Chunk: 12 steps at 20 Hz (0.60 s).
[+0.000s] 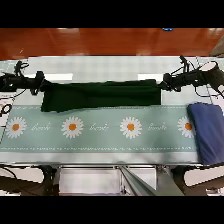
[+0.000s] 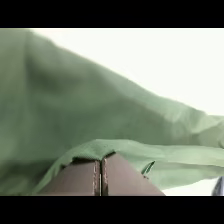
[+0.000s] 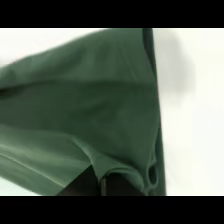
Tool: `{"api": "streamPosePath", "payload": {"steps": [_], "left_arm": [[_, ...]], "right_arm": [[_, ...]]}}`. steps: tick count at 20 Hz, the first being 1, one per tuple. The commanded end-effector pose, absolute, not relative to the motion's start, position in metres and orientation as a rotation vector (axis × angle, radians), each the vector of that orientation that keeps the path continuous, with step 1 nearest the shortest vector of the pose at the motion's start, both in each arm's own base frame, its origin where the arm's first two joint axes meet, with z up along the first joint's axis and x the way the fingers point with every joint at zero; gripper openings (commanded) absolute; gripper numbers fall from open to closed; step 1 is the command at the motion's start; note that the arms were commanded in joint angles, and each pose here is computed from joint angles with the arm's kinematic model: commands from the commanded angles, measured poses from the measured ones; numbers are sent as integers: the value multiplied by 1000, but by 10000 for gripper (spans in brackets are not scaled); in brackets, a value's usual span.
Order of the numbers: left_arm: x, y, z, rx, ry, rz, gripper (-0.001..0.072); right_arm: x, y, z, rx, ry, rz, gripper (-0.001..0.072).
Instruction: Fold the shirts.
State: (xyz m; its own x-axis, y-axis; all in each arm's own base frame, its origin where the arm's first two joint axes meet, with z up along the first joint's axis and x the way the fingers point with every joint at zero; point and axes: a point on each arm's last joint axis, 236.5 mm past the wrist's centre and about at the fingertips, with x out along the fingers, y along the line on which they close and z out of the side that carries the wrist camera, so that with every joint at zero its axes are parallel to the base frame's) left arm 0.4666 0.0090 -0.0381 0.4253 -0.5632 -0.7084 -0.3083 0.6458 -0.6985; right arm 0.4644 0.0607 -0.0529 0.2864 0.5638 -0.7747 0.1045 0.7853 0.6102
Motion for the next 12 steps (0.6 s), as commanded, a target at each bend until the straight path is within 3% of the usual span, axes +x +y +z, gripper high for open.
{"api": "streamPosePath", "payload": {"steps": [1,6,7,8,9,12], "left_arm": [[494,3,-40,-886,1153,-216,31],[498,1,-62,-907,1196,-214,32],[494,-3,-68,-913,1222,-225,37],[489,-9,-73,-919,1254,-241,174],[480,-15,-74,-918,1293,-270,476],[477,14,-55,-917,1279,-174,499]], "right_arm": [[481,57,-56,631,1214,308,18],[489,57,-67,636,1200,298,19],[491,58,-72,638,1200,294,74],[494,59,-75,636,1192,286,322],[496,60,-76,627,1183,282,418],[493,42,-57,629,1184,269,420]]}}
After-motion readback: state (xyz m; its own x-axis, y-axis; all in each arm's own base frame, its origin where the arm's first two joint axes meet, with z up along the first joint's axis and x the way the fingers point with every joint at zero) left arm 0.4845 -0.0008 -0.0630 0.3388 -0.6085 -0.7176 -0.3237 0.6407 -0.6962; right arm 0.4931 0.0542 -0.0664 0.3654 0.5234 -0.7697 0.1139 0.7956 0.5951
